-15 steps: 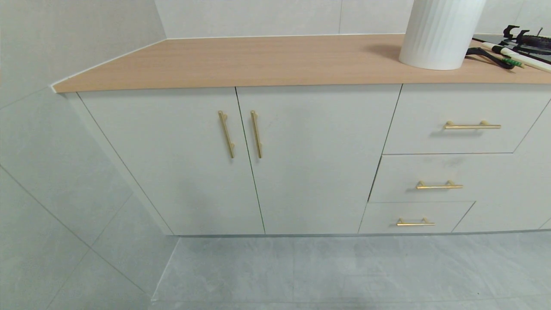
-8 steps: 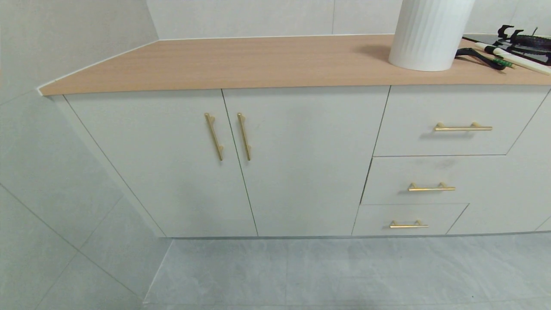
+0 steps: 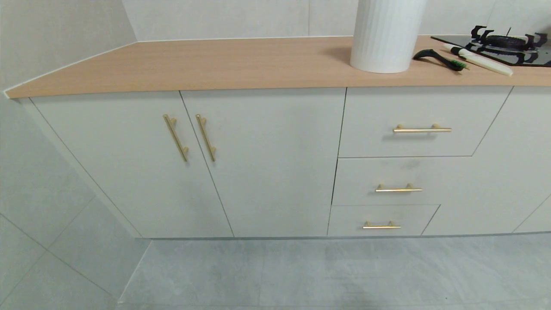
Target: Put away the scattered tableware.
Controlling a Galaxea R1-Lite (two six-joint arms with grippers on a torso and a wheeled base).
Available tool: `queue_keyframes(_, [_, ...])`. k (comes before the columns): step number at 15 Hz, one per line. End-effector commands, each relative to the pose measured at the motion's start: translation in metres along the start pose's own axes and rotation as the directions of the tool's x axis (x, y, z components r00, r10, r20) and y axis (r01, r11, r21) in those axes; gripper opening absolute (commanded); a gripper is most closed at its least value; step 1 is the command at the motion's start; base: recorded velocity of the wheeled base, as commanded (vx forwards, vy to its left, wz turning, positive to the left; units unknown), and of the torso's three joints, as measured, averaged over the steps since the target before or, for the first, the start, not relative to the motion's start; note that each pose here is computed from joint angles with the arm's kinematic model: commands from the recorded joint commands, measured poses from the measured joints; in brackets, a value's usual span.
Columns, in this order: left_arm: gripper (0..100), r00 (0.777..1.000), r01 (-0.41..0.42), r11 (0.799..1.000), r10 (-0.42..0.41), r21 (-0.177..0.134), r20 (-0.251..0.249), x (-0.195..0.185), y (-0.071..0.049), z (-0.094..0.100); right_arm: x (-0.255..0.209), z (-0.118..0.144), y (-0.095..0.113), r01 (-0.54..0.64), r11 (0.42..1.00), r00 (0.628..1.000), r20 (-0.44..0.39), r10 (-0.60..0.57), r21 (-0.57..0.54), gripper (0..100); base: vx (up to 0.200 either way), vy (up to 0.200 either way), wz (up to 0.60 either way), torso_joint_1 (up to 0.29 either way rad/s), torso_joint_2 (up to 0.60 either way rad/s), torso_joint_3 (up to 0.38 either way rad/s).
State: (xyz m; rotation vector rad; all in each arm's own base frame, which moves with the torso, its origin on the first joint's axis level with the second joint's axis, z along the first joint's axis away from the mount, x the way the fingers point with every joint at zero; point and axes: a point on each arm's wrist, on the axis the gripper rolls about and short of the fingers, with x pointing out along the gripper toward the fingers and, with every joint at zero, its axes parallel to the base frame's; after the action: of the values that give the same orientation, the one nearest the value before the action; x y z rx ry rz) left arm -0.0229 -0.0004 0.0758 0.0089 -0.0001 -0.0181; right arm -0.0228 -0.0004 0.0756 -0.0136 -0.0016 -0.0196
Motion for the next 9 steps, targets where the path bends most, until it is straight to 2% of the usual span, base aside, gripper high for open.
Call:
queue_keyframes(1, [100, 1.0, -0.001, 1.0, 0.001, -0.003, -0.002, 0.0001, 0.0, 0.0, 0.0001, 0.0001, 0.0, 0.0, 1.0, 1.0, -0.002, 0.0, 0.0, 100, 0.0, 0.0, 0.0, 0.0, 0.0, 0.0])
queue_keyframes(9, [100, 1.0, -0.001, 1.0, 0.001, -0.004, 0.0, 0.0, 0.0, 0.0, 0.0001, 0.0001, 0.0, 0.0, 1.0, 1.0, -0.002, 0.0, 0.0, 100, 0.0, 0.0, 0.0, 0.0, 0.0, 0.0])
